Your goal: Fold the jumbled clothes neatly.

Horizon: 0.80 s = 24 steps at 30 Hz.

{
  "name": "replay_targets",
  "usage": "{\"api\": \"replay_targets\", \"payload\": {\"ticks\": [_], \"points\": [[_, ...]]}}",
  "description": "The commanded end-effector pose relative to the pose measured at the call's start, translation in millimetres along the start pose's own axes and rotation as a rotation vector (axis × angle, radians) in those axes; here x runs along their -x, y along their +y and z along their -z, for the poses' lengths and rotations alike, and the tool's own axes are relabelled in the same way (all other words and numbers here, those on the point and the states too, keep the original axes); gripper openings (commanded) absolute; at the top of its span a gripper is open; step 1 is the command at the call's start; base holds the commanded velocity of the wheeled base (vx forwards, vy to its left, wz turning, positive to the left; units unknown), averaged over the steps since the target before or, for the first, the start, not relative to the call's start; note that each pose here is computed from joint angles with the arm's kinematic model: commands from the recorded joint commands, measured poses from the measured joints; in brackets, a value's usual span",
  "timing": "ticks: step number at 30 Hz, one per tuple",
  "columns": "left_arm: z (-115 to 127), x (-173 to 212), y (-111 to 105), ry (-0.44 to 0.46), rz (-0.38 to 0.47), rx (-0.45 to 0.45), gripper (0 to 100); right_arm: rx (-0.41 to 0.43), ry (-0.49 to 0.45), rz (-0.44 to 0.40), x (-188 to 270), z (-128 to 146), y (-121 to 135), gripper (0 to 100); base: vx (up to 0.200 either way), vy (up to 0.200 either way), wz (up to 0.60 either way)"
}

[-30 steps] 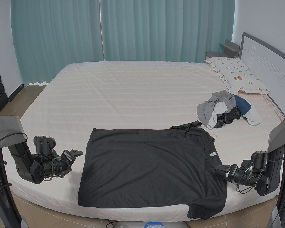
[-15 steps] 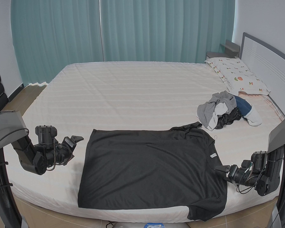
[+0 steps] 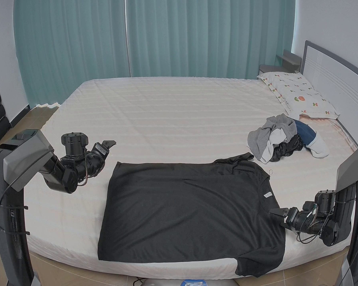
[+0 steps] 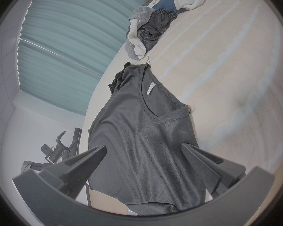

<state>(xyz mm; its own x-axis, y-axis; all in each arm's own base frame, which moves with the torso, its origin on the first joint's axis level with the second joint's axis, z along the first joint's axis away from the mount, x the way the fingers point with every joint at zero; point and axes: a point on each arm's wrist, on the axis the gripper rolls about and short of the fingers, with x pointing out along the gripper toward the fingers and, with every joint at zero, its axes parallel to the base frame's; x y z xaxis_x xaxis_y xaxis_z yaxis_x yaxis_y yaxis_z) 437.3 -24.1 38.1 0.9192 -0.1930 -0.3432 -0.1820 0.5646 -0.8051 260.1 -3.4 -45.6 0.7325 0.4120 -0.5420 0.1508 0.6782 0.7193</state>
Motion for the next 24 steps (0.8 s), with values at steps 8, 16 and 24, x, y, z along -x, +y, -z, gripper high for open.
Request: {"api": "replay_targets", "payload": {"ticks": [8,16,24], "points": [[12.2,-77.5,47.4,-0.031,-0.102,-0.1,100,0.006,0.0,-0.002,-0.8,1.1,0.7,100,0.0,0.0,0.0],[21.8,-85.0,54.8,0.009,-0.111,-0.153,100,0.01,0.002,-0.003,-1.7,1.7,1.8,100,0.0,0.0,0.0],[29.3,-93.0,54.4,0.036,-0.136,-0.163,100,0.01,0.003,-0.004,-1.7,1.8,1.9,100,0.0,0.0,0.0]]}}
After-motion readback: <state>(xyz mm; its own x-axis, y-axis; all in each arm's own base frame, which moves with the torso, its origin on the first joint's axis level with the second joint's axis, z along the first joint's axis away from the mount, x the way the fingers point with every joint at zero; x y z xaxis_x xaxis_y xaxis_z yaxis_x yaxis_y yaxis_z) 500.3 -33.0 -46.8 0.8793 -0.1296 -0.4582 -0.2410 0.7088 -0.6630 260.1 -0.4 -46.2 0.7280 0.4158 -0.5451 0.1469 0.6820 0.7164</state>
